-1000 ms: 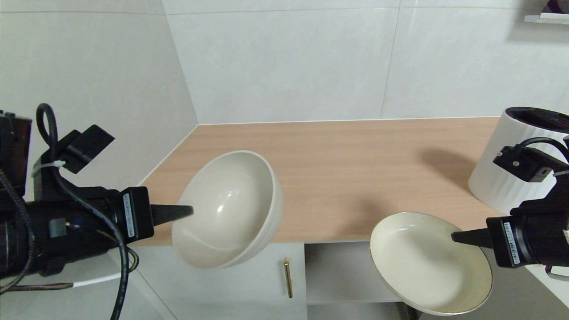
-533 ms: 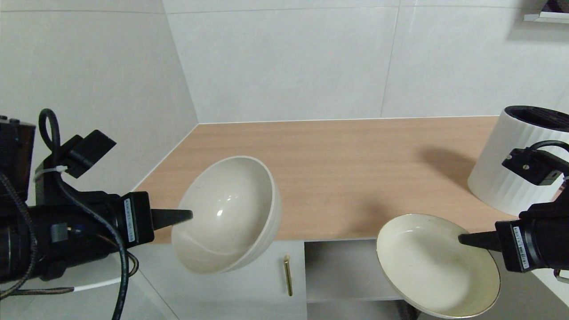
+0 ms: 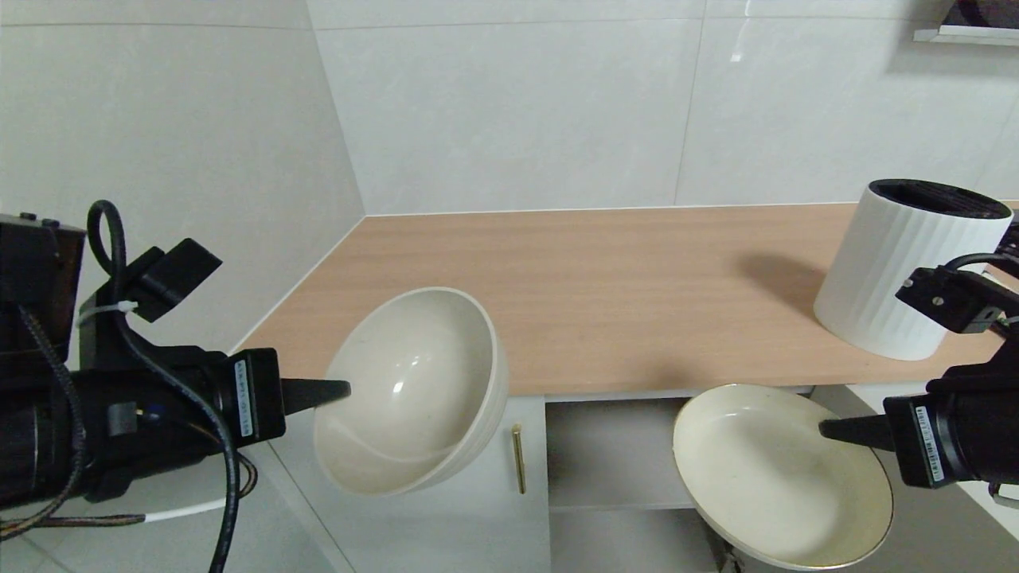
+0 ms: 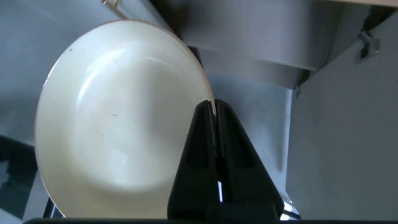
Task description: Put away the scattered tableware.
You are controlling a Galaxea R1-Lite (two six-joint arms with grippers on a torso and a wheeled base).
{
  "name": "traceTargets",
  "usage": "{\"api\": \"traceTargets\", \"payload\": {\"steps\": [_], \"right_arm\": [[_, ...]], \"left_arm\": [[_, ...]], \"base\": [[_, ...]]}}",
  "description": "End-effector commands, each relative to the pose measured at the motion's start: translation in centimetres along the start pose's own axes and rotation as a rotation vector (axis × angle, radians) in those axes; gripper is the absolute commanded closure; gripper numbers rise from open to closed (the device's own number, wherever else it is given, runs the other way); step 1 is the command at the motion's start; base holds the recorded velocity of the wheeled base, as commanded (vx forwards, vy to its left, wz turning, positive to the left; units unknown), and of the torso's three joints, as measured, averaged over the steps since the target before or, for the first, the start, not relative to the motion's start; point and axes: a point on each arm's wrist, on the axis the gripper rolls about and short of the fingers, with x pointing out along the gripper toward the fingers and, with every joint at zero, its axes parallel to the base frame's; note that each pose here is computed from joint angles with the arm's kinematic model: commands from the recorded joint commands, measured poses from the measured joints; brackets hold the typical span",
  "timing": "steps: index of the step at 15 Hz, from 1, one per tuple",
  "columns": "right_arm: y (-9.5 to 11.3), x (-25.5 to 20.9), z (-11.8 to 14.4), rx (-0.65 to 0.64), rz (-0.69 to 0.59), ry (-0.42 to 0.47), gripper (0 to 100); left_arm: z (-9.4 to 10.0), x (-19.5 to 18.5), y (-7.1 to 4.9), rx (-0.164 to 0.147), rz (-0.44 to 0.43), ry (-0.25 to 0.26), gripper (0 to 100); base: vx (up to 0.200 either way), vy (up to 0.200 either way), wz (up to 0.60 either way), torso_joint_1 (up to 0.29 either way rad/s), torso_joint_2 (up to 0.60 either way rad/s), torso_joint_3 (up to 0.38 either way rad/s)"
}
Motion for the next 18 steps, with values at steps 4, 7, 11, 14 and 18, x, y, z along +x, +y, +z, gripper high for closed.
{"api": "traceTargets", "payload": {"steps": [4, 7, 11, 14, 18], "right_arm": [[-0.1, 1.5, -0.4, 0.000, -0.003, 0.007, 100], [-0.1, 1.7, -0.5, -0.002, -0.006, 0.011, 100], [-0.1, 1.7, -0.5, -0.002, -0.006, 0.011, 100], [-0.2, 1.8, -0.5, -0.001, -0.008, 0.013, 100], [-0.2, 2.0, -0.5, -0.001, -0.010, 0.019, 100]], "left_arm": [[-0.1, 1.0, 0.2, -0.003, 0.017, 0.029, 100], [-0.1, 1.4, 0.2, -0.006, 0.024, 0.041, 100], [-0.1, 1.4, 0.2, -0.005, 0.024, 0.041, 100], [-0.1, 1.5, 0.2, -0.006, 0.025, 0.042, 100], [-0.1, 1.5, 0.2, -0.005, 0.026, 0.043, 100]], "base": [[0.000, 0.000, 0.00, 0.000, 0.00, 0.000], [0.000, 0.000, 0.00, -0.020, 0.05, 0.027], [0.000, 0.000, 0.00, -0.161, 0.40, 0.226], [0.000, 0.000, 0.00, -0.191, 0.48, 0.281], [0.000, 0.000, 0.00, -0.175, 0.48, 0.300]]}}
